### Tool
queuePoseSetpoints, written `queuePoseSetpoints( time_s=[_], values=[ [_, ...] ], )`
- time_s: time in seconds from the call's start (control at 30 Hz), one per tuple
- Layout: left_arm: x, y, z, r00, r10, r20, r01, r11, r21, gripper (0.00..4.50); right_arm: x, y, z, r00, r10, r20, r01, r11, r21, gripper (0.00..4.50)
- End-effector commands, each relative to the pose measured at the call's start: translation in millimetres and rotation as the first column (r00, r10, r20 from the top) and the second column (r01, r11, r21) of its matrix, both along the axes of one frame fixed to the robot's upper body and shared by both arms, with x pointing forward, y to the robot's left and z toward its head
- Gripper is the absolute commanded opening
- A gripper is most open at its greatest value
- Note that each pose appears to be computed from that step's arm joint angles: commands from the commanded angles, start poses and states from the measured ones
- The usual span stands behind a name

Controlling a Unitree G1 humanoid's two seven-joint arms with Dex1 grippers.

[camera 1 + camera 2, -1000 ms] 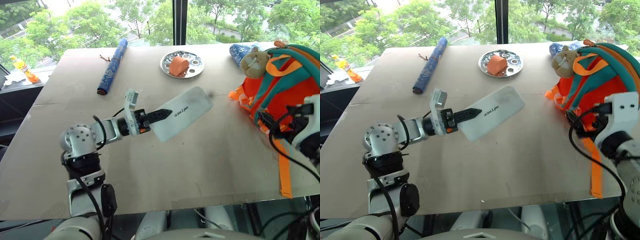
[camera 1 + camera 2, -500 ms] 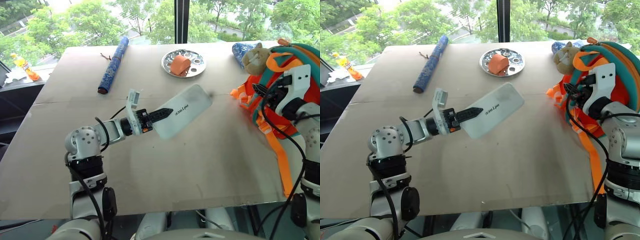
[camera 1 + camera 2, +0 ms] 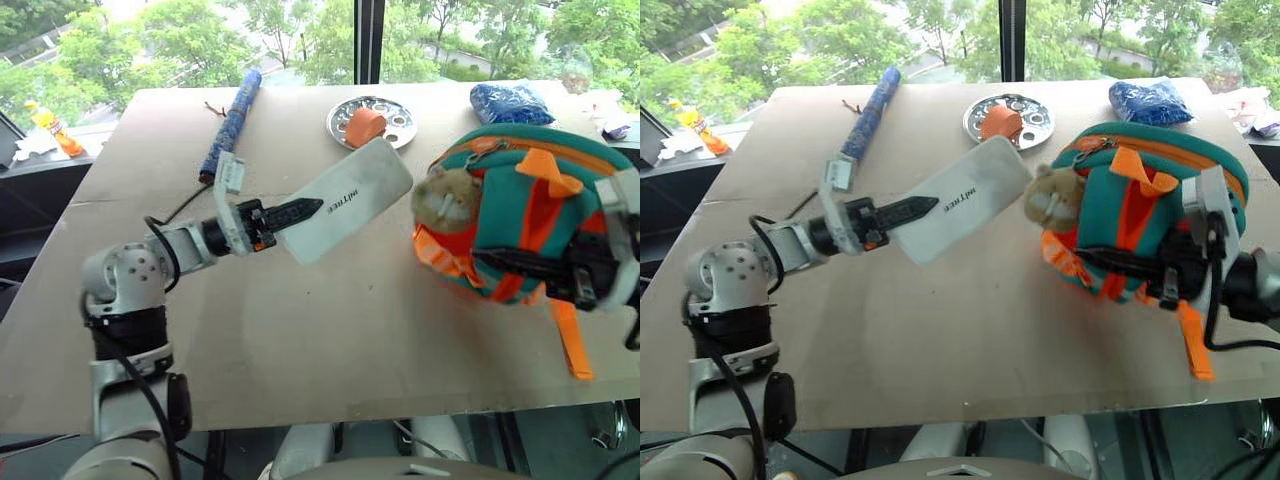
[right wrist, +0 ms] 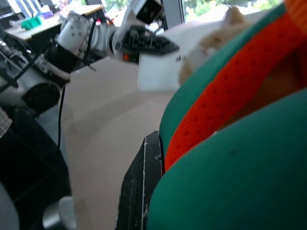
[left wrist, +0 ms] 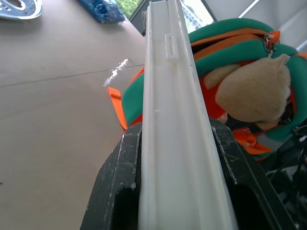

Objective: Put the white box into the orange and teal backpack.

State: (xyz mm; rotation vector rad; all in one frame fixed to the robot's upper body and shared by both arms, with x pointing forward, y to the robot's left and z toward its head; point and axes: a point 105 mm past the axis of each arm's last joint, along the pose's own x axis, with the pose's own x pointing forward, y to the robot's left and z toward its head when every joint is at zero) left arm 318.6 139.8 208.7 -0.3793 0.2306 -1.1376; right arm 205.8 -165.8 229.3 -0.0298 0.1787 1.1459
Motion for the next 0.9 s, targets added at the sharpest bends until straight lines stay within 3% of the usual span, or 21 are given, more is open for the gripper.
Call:
queuePoseSetpoints(
  time_s=[0.03,0.17,0.3,0.43,0.6,0.9],
  values=[
    [-2.1,-10.1,20.8,0.977,-0.087,0.197,0.076,0.995,0.063,1.00,-10.0,-4.4,13.2,0.999,-0.010,0.053,0.010,1.000,-0.007,0.05],
    [-8.9,-39.6,30.2,0.857,-0.284,0.431,0.205,0.954,0.220,1.00,-9.9,-21.6,6.8,0.993,-0.104,0.052,0.108,0.990,-0.091,0.05],
    [-16.2,-54.3,24.2,0.665,-0.494,0.560,0.275,0.859,0.432,1.00,-8.4,-24.9,3.4,0.988,-0.133,0.075,0.141,0.983,-0.118,0.05],
    [-12.4,-68.6,37.7,0.577,-0.531,0.620,0.294,0.844,0.449,1.00,-7.3,-20.9,0.2,0.988,-0.127,0.091,0.139,0.981,-0.135,0.05],
    [-6.1,-92.9,26.4,0.534,-0.639,0.554,0.304,0.756,0.579,1.00,-5.6,-12.6,0.1,0.988,-0.102,0.116,0.117,0.985,-0.130,0.05],
    [-23.2,-177.9,39.6,0.543,-0.678,0.495,0.390,0.726,0.567,1.00,-1.7,10.0,-4.2,0.989,-0.048,0.143,0.066,0.990,-0.121,0.05]
  ],
)
